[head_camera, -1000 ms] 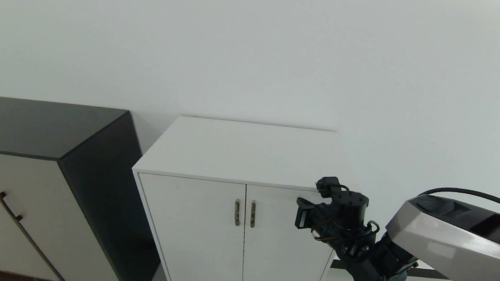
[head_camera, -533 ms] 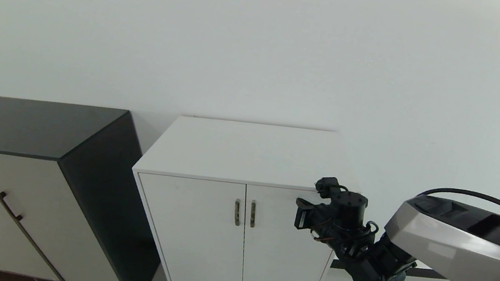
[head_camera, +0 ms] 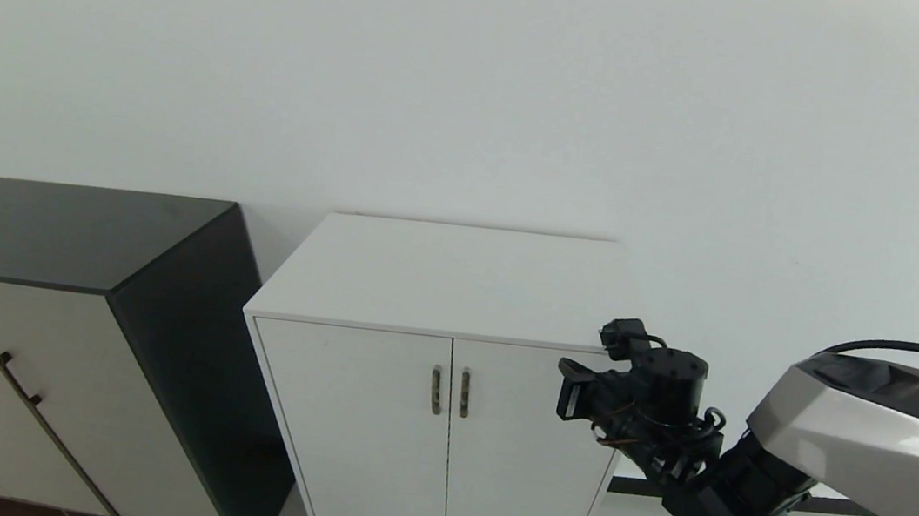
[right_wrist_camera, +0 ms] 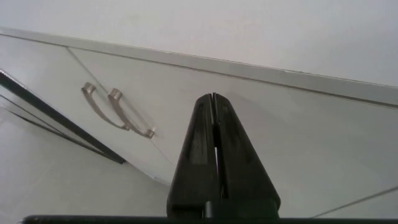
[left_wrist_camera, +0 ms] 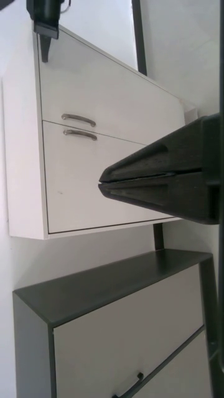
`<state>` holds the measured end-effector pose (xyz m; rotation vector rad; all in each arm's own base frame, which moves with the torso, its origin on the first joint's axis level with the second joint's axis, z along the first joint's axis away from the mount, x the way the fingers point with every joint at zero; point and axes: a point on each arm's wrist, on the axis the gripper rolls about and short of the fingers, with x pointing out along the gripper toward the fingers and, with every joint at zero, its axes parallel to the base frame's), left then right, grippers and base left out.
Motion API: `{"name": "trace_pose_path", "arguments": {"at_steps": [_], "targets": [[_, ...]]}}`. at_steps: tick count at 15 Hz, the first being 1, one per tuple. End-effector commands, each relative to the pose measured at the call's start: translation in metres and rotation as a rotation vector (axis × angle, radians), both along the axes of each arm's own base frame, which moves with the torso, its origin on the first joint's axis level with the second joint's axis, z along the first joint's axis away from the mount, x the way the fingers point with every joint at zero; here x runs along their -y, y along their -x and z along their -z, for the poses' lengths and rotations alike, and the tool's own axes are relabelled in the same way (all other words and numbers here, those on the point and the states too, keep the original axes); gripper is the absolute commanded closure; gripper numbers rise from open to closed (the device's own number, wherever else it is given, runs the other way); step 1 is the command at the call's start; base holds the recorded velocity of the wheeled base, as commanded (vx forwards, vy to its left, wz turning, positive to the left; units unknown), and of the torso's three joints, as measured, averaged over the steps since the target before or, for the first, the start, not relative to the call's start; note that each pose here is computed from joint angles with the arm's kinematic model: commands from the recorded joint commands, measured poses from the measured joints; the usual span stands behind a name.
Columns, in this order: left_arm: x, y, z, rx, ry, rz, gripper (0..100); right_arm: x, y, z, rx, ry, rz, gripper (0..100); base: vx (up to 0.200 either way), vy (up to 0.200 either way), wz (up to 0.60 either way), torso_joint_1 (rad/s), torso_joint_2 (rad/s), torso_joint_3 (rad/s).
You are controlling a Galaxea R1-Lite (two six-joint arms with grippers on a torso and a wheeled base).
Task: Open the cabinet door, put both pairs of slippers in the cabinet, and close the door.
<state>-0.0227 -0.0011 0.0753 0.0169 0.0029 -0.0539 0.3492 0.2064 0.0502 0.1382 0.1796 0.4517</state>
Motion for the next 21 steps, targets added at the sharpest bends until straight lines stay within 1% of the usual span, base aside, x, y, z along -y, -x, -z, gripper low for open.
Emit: {"name": "trace_pose_path", "arguments": {"at_steps": [1, 2, 4, 6, 9, 10, 11, 12, 14, 16, 18, 20, 21], "targets": [[0.000, 0.000, 0.000, 0.000, 0.000, 0.000, 100, 0.018, 0.028, -0.020, -0.005, 0.012, 0.026, 100, 0.000, 0.000, 0.00, 0.000, 0.00, 0.000], [0.000, 0.000, 0.000, 0.000, 0.000, 0.000, 100, 0.023, 0.036, -0.021, -0.008, 0.018, 0.047, 100, 0.000, 0.000, 0.00, 0.000, 0.00, 0.000], [0.000, 0.000, 0.000, 0.000, 0.000, 0.000, 100, 0.043, 0.061, -0.018, 0.008, 0.019, 0.092, 100, 0.000, 0.000, 0.00, 0.000, 0.00, 0.000], [0.000, 0.000, 0.000, 0.000, 0.000, 0.000, 100, 0.081, 0.089, -0.017, 0.013, 0.073, 0.149, 100, 0.000, 0.000, 0.00, 0.000, 0.00, 0.000], [0.000, 0.000, 0.000, 0.000, 0.000, 0.000, 100, 0.121, 0.118, -0.023, -0.012, 0.146, 0.231, 100, 0.000, 0.000, 0.00, 0.000, 0.00, 0.000], [0.000, 0.000, 0.000, 0.000, 0.000, 0.000, 100, 0.125, 0.123, -0.024, -0.016, 0.153, 0.239, 100, 0.000, 0.000, 0.00, 0.000, 0.00, 0.000], [0.000, 0.000, 0.000, 0.000, 0.000, 0.000, 100, 0.137, 0.142, -0.029, -0.016, 0.178, 0.254, 100, 0.000, 0.000, 0.00, 0.000, 0.00, 0.000], [0.000, 0.000, 0.000, 0.000, 0.000, 0.000, 100, 0.140, 0.149, -0.030, -0.021, 0.192, 0.254, 100, 0.000, 0.000, 0.00, 0.000, 0.00, 0.000], [0.000, 0.000, 0.000, 0.000, 0.002, 0.000, 100, 0.151, 0.164, -0.045, 0.031, 0.208, 0.328, 100, 0.000, 0.000, 0.00, 0.000, 0.00, 0.000], [0.000, 0.000, 0.000, 0.000, 0.002, 0.000, 100, 0.157, 0.178, -0.052, 0.000, 0.231, 0.343, 100, 0.000, 0.000, 0.00, 0.000, 0.00, 0.000], [0.000, 0.000, 0.000, 0.000, 0.002, 0.000, 100, 0.165, 0.201, -0.061, -0.035, 0.245, 0.346, 100, 0.000, 0.000, 0.00, 0.000, 0.00, 0.000], [0.000, 0.000, 0.000, 0.000, 0.002, 0.000, 100, 0.176, 0.231, -0.067, -0.061, 0.238, 0.350, 100, 0.000, 0.000, 0.00, 0.000, 0.00, 0.000], [0.000, 0.000, 0.000, 0.000, 0.002, 0.000, 100, 0.181, 0.248, -0.068, -0.078, 0.216, 0.351, 100, 0.000, 0.000, 0.00, 0.000, 0.00, 0.000]]}}
